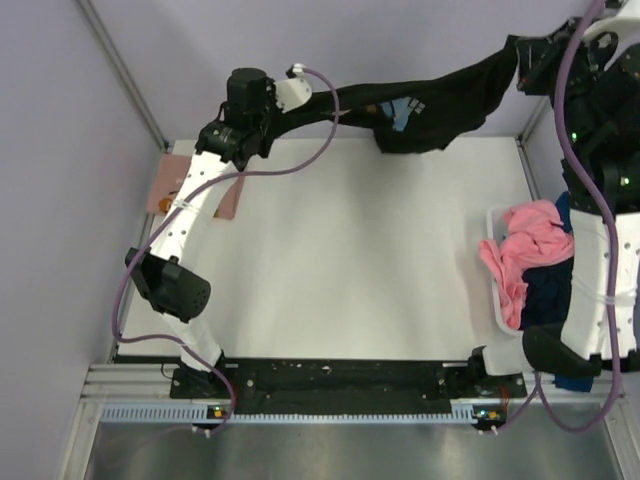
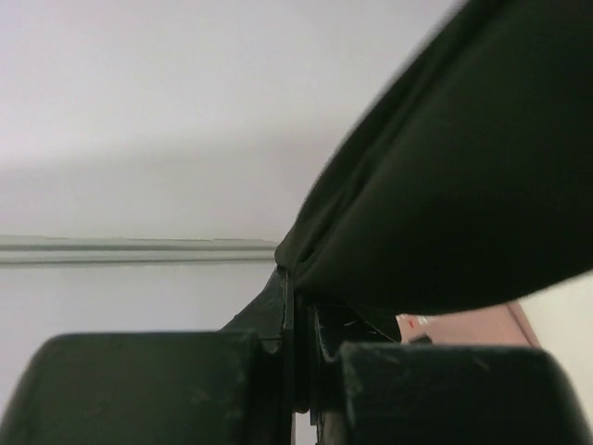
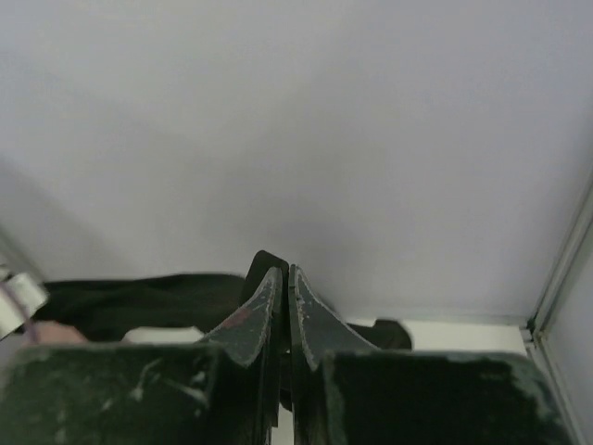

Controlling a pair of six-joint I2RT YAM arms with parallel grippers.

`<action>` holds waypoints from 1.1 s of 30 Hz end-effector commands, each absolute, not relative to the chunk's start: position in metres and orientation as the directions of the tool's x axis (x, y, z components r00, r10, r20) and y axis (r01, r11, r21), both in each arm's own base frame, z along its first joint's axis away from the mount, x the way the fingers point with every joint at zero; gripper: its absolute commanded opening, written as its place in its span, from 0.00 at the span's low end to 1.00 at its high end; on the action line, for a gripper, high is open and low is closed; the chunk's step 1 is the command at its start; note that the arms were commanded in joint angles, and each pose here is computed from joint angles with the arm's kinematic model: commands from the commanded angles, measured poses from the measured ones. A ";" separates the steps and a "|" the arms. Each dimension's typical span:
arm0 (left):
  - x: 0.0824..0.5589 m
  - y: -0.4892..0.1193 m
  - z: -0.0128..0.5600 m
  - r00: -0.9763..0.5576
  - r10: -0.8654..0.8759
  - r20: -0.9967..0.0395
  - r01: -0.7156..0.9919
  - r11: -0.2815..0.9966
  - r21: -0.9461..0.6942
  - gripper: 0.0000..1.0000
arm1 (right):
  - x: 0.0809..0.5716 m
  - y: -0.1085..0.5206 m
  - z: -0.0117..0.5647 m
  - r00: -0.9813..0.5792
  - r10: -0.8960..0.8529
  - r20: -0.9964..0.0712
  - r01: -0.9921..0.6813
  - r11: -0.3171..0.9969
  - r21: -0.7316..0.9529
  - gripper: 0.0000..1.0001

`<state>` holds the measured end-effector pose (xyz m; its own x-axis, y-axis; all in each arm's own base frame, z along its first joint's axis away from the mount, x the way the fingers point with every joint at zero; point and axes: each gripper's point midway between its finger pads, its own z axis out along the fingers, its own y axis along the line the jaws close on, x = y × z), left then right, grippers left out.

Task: Fold and stack the t-shirts
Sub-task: Flatten out the tshirt

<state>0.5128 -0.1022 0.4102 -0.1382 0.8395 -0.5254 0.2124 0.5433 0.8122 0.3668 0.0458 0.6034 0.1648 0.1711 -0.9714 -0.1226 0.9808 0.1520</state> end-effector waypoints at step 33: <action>0.415 -0.114 0.063 -0.360 0.901 -0.240 0.856 0.422 0.300 0.54 | 0.345 0.083 0.327 -0.354 0.162 -0.921 -0.240 0.936 0.257 0.00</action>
